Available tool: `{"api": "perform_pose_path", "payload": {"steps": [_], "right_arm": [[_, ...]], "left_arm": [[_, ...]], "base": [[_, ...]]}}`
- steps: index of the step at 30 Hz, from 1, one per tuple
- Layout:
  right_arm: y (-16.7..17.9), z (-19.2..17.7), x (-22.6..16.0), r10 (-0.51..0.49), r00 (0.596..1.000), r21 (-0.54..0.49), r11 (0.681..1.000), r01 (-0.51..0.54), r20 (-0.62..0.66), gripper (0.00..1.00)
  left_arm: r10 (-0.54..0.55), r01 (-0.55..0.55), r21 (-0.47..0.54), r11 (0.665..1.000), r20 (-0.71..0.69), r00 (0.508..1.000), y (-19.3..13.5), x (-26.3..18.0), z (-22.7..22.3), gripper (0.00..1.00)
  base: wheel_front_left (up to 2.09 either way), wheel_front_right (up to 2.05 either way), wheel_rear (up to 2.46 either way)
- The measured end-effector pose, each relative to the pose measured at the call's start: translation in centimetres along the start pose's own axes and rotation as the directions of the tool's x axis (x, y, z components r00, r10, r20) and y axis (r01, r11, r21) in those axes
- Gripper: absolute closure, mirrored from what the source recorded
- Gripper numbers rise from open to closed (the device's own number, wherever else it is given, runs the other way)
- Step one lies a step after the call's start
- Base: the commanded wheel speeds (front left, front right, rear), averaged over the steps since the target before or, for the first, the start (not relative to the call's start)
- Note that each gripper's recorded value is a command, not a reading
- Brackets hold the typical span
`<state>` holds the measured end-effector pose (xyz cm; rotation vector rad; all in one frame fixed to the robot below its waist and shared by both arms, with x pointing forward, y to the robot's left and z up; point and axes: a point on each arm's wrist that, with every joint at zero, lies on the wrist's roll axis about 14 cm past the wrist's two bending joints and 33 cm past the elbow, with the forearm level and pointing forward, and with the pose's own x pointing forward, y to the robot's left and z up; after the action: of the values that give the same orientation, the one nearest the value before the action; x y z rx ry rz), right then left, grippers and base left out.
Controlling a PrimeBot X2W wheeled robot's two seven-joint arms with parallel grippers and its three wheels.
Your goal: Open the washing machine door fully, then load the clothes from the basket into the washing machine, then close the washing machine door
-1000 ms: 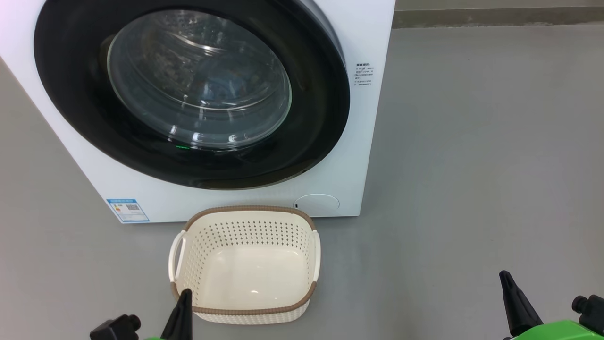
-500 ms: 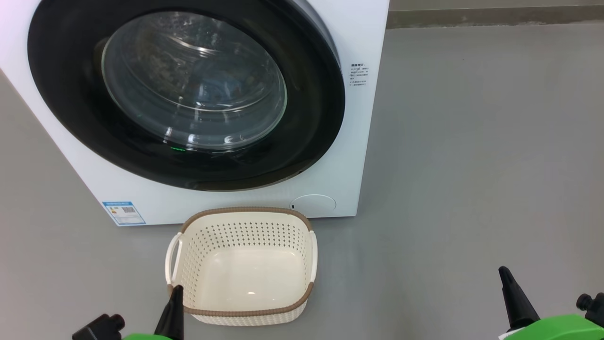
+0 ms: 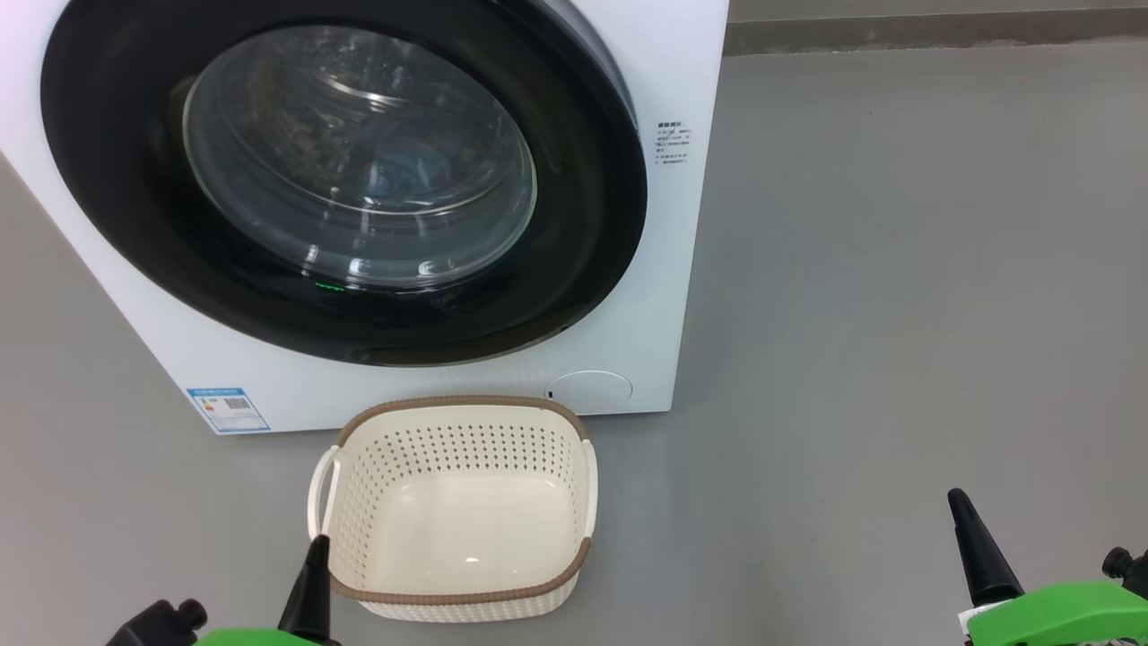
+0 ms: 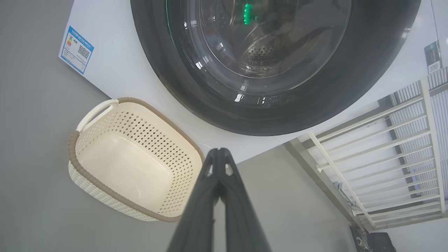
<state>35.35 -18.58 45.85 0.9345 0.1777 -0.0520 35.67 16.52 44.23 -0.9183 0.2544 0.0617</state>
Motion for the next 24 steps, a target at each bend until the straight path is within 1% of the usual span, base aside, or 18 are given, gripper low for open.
{"api": "perform_pose_path", "payload": {"steps": [13,24], "right_arm": [[-0.1,0.4,0.2,0.002,1.0,0.14,0.99,-0.005,0.016,1.0],[0.3,1.1,0.7,0.016,0.999,0.257,0.966,-0.025,0.038,1.0]], "left_arm": [[-0.015,0.016,-0.143,0.99,0.01,1.0,-0.3,0.3,0.7,1.0],[-0.034,0.041,-0.268,0.962,0.028,0.999,-0.6,0.5,1.4,1.0]], "base": [[0.0,0.0,0.0],[0.0,0.0,0.0]]}}
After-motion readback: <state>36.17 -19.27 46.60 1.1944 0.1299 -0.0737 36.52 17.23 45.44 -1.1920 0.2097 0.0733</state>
